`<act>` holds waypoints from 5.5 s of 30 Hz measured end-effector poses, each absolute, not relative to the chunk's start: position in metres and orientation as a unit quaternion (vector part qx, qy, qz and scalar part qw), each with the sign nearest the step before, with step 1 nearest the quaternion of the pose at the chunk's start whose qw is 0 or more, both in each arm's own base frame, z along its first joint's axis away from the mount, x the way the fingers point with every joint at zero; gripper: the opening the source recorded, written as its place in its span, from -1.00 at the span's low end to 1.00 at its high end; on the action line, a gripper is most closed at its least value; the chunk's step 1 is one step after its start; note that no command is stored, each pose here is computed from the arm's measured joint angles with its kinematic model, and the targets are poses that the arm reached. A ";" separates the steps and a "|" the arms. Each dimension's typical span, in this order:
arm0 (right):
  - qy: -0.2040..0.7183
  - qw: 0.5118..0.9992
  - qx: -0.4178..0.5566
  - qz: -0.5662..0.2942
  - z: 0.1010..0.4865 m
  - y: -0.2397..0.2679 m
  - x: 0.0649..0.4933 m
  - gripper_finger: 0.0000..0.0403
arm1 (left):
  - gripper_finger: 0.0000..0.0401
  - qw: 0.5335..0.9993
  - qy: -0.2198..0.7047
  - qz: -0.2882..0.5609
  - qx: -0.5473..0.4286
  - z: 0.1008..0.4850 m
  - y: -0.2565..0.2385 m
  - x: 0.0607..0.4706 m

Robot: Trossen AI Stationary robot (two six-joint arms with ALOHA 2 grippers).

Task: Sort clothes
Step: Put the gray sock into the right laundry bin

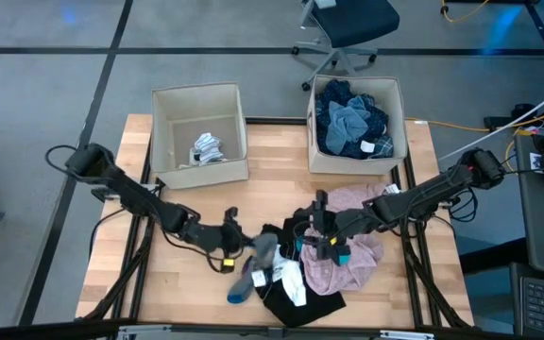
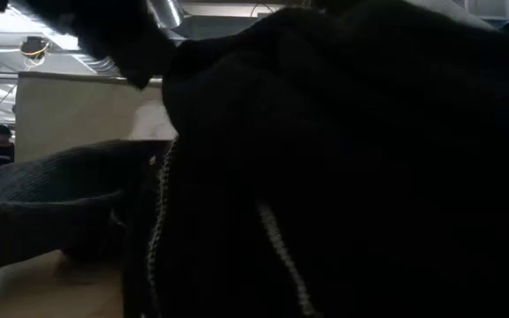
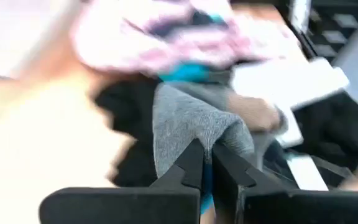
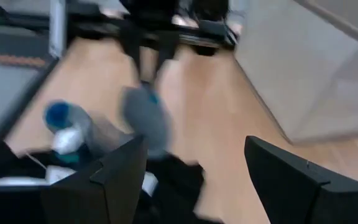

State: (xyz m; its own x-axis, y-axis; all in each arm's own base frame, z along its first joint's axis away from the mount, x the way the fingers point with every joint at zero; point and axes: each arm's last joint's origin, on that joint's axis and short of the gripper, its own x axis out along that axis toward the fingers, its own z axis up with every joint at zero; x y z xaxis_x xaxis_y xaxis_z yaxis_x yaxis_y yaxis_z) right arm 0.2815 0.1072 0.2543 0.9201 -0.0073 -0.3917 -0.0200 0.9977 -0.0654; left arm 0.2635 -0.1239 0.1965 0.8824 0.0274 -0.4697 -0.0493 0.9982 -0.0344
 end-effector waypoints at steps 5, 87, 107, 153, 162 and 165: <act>0.166 0.985 -0.043 0.025 0.242 0.116 0.300 0.33 | -0.94 0.979 0.195 0.062 0.015 0.215 -0.116 0.261; 0.267 0.835 -0.033 -0.480 0.346 -0.089 0.176 0.05 | -0.33 0.989 0.131 0.055 -0.042 0.213 -0.093 0.183; 0.217 0.975 0.040 0.007 0.298 0.049 0.282 0.33 | -0.33 0.989 0.134 0.054 -0.044 0.213 -0.094 0.182; 0.338 0.910 0.017 0.239 0.146 0.133 0.431 -0.91 | -0.33 0.988 0.134 0.057 -0.044 0.212 -0.093 0.183; 0.327 0.930 -0.051 0.163 0.217 0.120 0.406 -0.96 | -0.33 0.988 0.134 0.057 -0.044 0.213 -0.093 0.183; 0.324 0.936 -0.073 0.119 0.245 0.113 0.391 -0.91 | -0.33 0.988 0.135 0.057 -0.043 0.212 -0.093 0.183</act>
